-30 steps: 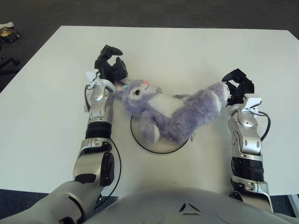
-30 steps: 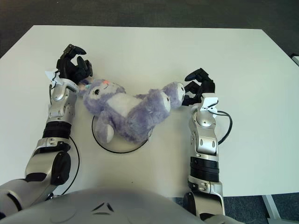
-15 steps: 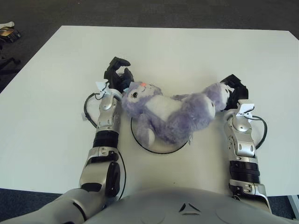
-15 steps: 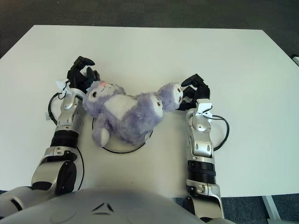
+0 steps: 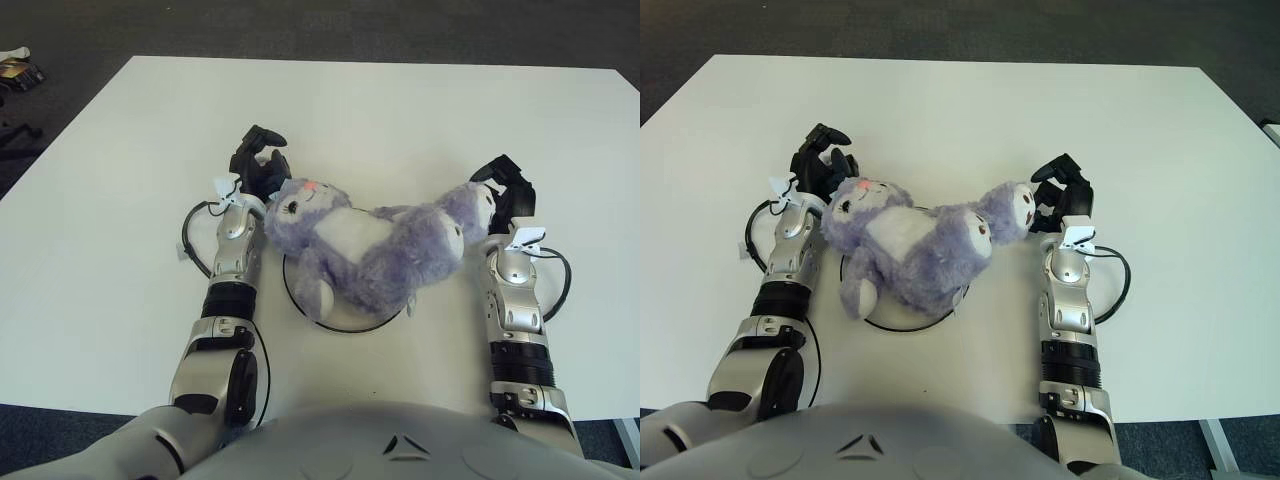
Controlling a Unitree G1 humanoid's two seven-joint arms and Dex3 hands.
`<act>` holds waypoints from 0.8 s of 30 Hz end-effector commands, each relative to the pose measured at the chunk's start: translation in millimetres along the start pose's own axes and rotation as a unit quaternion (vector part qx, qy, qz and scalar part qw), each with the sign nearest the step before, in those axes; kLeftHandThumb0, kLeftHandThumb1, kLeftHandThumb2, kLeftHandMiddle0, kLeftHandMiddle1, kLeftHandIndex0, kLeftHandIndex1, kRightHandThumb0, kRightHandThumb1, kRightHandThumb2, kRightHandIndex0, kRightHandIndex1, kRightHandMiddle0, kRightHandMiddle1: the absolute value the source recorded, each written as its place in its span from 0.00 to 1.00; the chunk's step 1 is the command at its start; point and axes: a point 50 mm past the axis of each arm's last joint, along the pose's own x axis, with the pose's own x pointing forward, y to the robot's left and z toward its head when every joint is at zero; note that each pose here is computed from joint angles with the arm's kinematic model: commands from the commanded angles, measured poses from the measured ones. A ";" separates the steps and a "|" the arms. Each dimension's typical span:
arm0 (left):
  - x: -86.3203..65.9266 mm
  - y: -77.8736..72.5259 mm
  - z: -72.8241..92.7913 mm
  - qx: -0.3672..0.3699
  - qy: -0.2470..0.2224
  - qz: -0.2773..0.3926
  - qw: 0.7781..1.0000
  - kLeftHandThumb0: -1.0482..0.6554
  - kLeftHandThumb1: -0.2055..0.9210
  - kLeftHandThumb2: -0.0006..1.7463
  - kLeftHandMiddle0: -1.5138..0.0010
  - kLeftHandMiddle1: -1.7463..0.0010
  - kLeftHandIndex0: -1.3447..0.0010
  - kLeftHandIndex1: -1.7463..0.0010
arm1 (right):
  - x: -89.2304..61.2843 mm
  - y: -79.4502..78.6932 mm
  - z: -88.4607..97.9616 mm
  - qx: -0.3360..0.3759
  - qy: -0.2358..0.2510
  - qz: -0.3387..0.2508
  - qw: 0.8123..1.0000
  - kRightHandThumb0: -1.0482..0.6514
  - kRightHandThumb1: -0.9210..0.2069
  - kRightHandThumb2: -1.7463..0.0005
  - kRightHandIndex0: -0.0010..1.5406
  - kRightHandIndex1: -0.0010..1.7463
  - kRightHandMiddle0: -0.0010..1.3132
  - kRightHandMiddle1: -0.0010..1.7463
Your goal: Put the doll into the plate.
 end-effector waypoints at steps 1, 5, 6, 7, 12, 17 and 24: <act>-10.6 -3.4 -12.5 0.000 0.021 -0.010 1.000 0.33 0.43 0.78 0.13 0.00 0.52 0.00 | -10.5 -3.9 -17.4 0.004 0.039 -0.010 0.999 0.34 0.53 0.25 0.83 1.00 0.47 1.00; -11.6 -4.5 -12.7 0.003 0.020 -0.011 1.000 0.33 0.44 0.77 0.13 0.00 0.52 0.00 | -10.1 -4.2 -18.2 0.003 0.045 -0.010 0.999 0.34 0.52 0.26 0.82 1.00 0.45 1.00; -11.8 -4.7 -12.8 0.003 0.020 -0.011 1.000 0.33 0.44 0.77 0.13 0.00 0.53 0.00 | -10.1 -4.3 -18.4 0.002 0.046 -0.010 0.999 0.34 0.51 0.27 0.82 1.00 0.45 1.00; -12.2 -4.9 -12.9 0.004 0.020 -0.012 1.000 0.33 0.44 0.77 0.13 0.00 0.53 0.00 | -10.0 -4.3 -18.5 0.001 0.048 -0.009 0.999 0.34 0.51 0.27 0.82 1.00 0.45 1.00; -13.1 -5.4 -12.9 0.009 0.020 -0.015 1.000 0.33 0.44 0.77 0.13 0.00 0.53 0.00 | -9.9 -4.2 -19.1 0.001 0.061 -0.006 0.998 0.34 0.50 0.27 0.82 1.00 0.45 1.00; -13.7 -5.7 -12.9 0.014 0.021 -0.017 1.000 0.33 0.44 0.77 0.13 0.00 0.53 0.00 | -9.9 -4.3 -19.4 -0.004 0.073 -0.006 0.997 0.34 0.50 0.27 0.83 1.00 0.45 1.00; -13.9 -6.1 -12.9 0.005 0.024 -0.014 1.000 0.33 0.44 0.77 0.13 0.00 0.53 0.00 | -10.3 -3.6 -18.3 -0.022 0.086 -0.004 0.996 0.34 0.52 0.26 0.83 1.00 0.46 1.00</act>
